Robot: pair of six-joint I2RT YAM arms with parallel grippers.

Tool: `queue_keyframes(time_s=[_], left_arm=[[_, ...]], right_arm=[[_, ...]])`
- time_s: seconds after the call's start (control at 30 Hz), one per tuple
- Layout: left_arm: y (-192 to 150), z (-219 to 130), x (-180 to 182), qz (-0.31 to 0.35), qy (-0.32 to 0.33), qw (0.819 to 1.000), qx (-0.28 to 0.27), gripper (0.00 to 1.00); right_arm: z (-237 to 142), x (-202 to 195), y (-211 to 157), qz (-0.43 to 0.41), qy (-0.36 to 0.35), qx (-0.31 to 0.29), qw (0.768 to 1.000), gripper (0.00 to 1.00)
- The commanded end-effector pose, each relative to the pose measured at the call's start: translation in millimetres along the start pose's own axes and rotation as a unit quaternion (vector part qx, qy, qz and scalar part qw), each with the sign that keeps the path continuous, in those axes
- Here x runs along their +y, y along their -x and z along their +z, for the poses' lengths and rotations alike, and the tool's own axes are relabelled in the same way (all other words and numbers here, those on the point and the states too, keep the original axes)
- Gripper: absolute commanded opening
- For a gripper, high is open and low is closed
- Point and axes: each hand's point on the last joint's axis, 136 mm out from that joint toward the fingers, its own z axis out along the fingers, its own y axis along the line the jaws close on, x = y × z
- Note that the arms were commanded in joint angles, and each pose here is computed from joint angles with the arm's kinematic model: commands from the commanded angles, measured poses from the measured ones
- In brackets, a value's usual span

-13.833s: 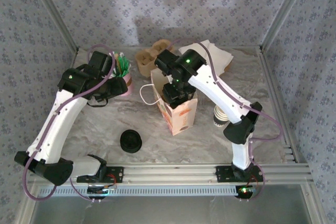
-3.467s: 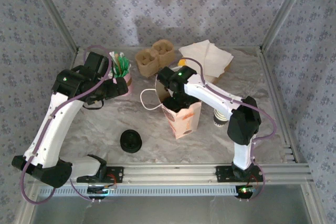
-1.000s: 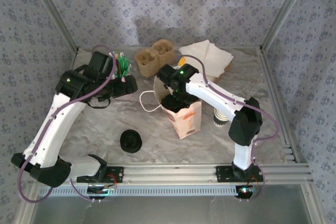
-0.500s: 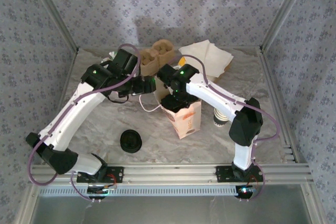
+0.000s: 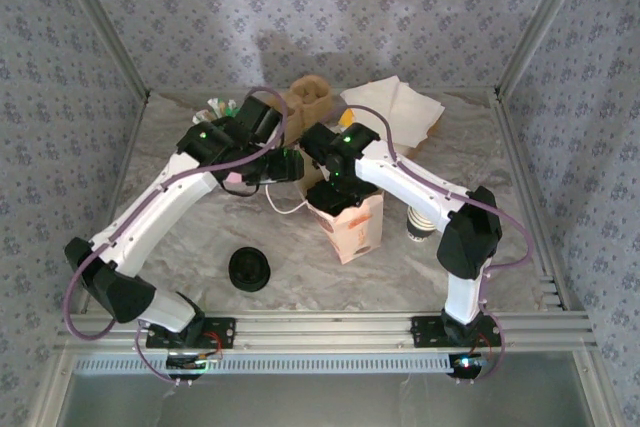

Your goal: Pack the takeout coffee

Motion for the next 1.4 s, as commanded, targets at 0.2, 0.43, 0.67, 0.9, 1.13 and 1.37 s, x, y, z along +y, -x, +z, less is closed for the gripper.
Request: queue_keyframes(time_s=[0.2, 0.43, 0.67, 0.9, 1.13, 1.37], left_arm=[[1.9, 5.2, -3.7, 0.023, 0.012, 1.0, -0.01, 0.42], [4.4, 3.6, -10.0, 0.039, 0.019, 0.999, -0.013, 0.25], [6.0, 2.0, -20.3, 0.057, 0.02, 0.998, -0.012, 0.11], [4.1, 2.0, -20.2, 0.06, 0.026, 0.998, -0.01, 0.0], [3.1, 3.4, -17.5, 0.062, 0.031, 0.998, -0.006, 0.0], [6.5, 2.8, -22.2, 0.079, 0.028, 0.996, -0.004, 0.0]], right_arm=[[-9.1, -5.5, -2.6, 0.014, 0.004, -0.01, 1.0, 1.0], [-10.2, -5.1, -0.1, 0.017, 0.008, -0.015, 1.0, 1.0], [-10.6, -4.8, 2.6, 0.022, 0.012, -0.021, 0.999, 1.0], [-8.1, -5.3, 4.6, 0.02, 0.014, -0.036, 0.999, 1.0], [-9.5, -3.3, 8.7, 0.004, 0.023, -0.065, 0.998, 0.99], [-14.9, 0.8, 13.4, -0.018, 0.039, -0.097, 0.994, 0.98]])
